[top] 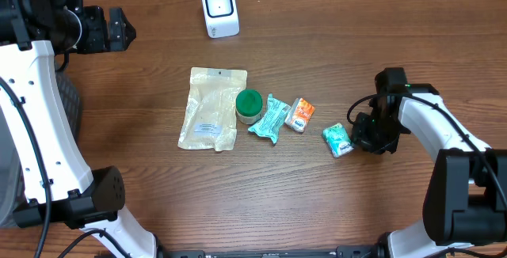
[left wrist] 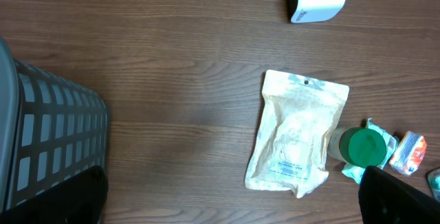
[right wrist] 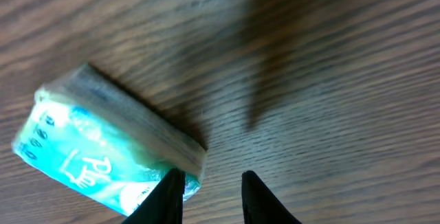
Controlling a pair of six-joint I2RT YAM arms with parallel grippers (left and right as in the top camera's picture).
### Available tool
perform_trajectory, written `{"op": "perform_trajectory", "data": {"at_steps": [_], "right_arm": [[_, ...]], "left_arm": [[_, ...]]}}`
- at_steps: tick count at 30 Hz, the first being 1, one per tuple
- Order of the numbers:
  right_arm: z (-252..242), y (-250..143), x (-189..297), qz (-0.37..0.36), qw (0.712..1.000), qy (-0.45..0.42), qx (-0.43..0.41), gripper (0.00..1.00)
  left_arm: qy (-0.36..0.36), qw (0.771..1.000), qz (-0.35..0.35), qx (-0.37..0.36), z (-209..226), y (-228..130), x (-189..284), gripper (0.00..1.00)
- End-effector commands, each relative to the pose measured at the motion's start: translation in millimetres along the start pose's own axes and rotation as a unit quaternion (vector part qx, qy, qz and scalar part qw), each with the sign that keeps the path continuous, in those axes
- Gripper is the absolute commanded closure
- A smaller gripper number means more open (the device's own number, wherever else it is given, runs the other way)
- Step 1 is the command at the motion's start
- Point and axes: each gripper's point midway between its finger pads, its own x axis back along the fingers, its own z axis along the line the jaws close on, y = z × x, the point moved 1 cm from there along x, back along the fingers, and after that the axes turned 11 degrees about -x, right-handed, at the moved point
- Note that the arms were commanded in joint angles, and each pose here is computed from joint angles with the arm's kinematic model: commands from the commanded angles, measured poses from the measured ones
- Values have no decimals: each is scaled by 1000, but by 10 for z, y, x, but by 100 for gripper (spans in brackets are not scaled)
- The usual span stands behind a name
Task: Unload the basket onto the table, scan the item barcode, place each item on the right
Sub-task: 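Lower the right gripper onto the small teal box and grasp it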
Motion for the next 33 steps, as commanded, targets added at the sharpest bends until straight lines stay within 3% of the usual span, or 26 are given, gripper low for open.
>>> {"op": "perform_trajectory", "data": {"at_steps": [1,4,10,16,25,33], "right_arm": [[76,-27,-15,1,1000,8,4,78],[205,-54,22,13,999,42,19,85],[366,-2,222,9,996,75,42,85],[362,-71,199,16,991,83,101,73],[412,-162,-42,18,979,127,156,68],[372,-301,-228,34,977,145,155,67]], "left_arm": [[2,1000,4,-6,20,-12,-14,0],[2,1000,4,-6,20,-12,-14,0],[2,1000,4,-6,20,-12,-14,0],[2,1000,4,-6,19,-12,-14,1],[2,1000,4,-6,19,-12,-14,0],[2,1000,4,-6,19,-12,-14,0]]}}
